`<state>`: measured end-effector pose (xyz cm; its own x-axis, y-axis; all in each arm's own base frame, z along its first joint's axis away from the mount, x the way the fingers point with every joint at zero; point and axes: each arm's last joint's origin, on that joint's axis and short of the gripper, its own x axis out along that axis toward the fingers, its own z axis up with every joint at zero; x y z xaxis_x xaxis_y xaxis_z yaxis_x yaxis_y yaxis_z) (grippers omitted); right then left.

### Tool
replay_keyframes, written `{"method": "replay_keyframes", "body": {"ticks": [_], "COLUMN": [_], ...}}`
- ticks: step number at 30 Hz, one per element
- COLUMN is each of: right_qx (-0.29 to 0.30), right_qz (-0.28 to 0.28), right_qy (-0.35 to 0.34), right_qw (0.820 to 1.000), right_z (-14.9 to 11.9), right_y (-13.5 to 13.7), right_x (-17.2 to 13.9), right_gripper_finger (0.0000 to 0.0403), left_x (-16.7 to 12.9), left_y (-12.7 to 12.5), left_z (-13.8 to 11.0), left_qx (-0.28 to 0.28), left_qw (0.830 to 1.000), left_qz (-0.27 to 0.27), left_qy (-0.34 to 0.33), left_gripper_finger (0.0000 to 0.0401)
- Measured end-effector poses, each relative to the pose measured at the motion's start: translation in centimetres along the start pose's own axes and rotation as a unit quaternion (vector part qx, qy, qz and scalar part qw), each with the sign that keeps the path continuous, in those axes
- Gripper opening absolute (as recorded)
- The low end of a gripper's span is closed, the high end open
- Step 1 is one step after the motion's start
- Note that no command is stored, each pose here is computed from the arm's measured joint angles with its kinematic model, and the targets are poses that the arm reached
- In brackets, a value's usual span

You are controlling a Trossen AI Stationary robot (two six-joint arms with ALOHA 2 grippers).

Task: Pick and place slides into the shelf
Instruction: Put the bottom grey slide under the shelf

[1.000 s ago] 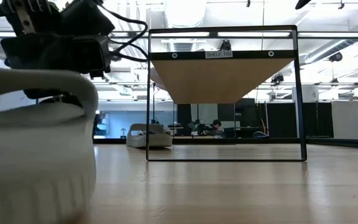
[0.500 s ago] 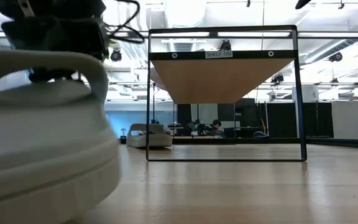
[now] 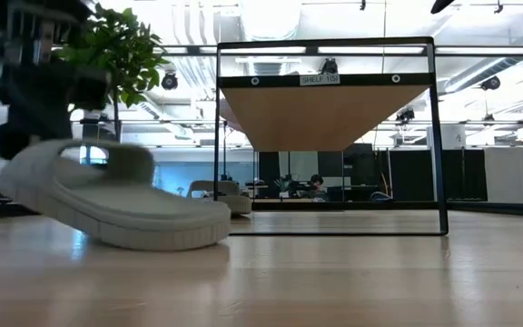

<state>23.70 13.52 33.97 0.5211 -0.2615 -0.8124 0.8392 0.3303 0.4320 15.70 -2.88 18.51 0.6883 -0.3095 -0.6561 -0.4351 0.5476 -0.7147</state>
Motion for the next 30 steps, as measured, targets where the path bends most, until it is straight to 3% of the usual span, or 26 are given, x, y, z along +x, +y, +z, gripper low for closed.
{"method": "replay_keyframes", "body": {"ticks": [10, 14, 17, 21, 30], "right_qx": [0.001, 0.001, -0.001, -0.002, -0.003], "right_qz": [0.001, 0.001, 0.002, 0.003, 0.002], "right_qy": [0.000, 0.000, -0.006, -0.012, -0.014], "right_qw": [1.000, 1.000, 1.000, 1.000, 1.000], "right_z": [0.0, 0.0, 0.0, 0.1, 0.1], "right_y": [0.0, 0.0, 0.0, 0.0, 0.0], "right_x": [0.0, 0.0, 0.0, 0.0, 0.0], "right_gripper_finger": [0.0226, 0.0226, 0.0226, 0.0226, 0.0226], "left_x": [-2.6, -3.6, -4.3, -4.1, -1.3], "left_y": [3.9, 4.6, 4.6, 4.4, 3.8], "left_z": [-2.3, -2.3, -2.1, -1.7, -0.8], "left_qx": [-0.081, -0.110, -0.122, -0.137, -0.145], "left_qw": [0.993, 0.979, 0.965, 0.954, 0.956], "left_qz": [0.056, 0.094, 0.083, 0.063, 0.042], "left_qy": [-0.060, -0.142, -0.219, -0.261, -0.251], "left_gripper_finger": [0.0000, 0.0000, 0.0000, 0.0000, 0.0000]}}
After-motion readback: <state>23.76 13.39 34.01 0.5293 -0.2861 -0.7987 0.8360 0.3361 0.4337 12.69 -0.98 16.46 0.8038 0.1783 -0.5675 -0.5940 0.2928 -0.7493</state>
